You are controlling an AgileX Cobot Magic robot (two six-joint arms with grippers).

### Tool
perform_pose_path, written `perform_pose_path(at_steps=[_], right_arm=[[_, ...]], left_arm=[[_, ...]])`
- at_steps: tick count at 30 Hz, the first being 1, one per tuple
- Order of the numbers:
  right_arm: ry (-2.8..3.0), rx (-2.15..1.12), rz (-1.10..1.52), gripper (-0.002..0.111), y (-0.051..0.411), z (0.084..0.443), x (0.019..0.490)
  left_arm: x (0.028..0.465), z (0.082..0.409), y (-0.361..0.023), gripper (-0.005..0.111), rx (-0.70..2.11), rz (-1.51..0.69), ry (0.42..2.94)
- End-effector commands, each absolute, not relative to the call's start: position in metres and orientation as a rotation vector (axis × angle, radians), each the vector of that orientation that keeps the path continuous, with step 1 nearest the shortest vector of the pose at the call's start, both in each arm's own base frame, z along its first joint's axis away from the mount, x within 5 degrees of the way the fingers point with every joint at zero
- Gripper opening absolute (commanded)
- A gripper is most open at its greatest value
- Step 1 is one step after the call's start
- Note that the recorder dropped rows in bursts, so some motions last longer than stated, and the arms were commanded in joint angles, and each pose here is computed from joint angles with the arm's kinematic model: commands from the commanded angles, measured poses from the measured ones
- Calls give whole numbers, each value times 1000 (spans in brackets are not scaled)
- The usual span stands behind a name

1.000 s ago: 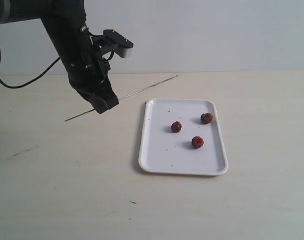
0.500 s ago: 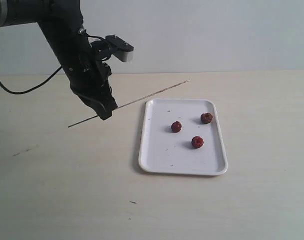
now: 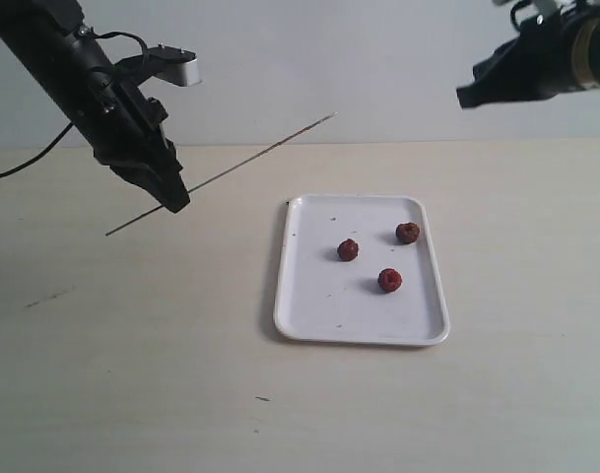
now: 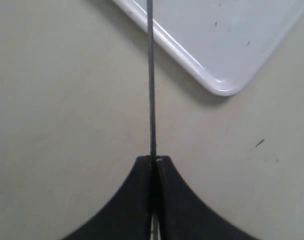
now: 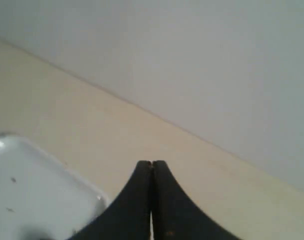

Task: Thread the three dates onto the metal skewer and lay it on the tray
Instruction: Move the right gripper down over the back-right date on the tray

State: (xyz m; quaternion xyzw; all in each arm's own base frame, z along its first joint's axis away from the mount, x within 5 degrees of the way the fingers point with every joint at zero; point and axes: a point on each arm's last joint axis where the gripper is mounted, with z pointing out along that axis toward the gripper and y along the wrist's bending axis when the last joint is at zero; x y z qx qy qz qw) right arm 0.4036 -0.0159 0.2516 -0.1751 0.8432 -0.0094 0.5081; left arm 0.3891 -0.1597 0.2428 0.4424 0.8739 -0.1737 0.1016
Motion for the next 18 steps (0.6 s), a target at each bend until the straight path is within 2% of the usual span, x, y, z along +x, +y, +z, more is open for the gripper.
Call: perform_pose_path(at_steps=[1,4,9,13,14,16,18], right_arm=[[2079,-655,-393,0,-35,213,418],[2138,-671,-768,0,-60,201,419],[2390,-418,-804,0,-73,193,406],[2739,-283,-537,0,-64,192,395],[2814,-266,-410,0,-57,193,393],[2990,-176,93,0,-23,212,391],[2993,-226,199,0,3,226,394]], left_arm=[[387,247,-161,0,1301,-547,2561],[387,247,-161,0,1314,-545,2553],[387,247,-161,0,1345,-535,2536],[388,246,-158,0,1396,-476,2525],[387,244,-157,0,1411,-461,2528],[384,233,-151,0,1515,-391,2527],[388,230,-150,0,1516,-347,2490]])
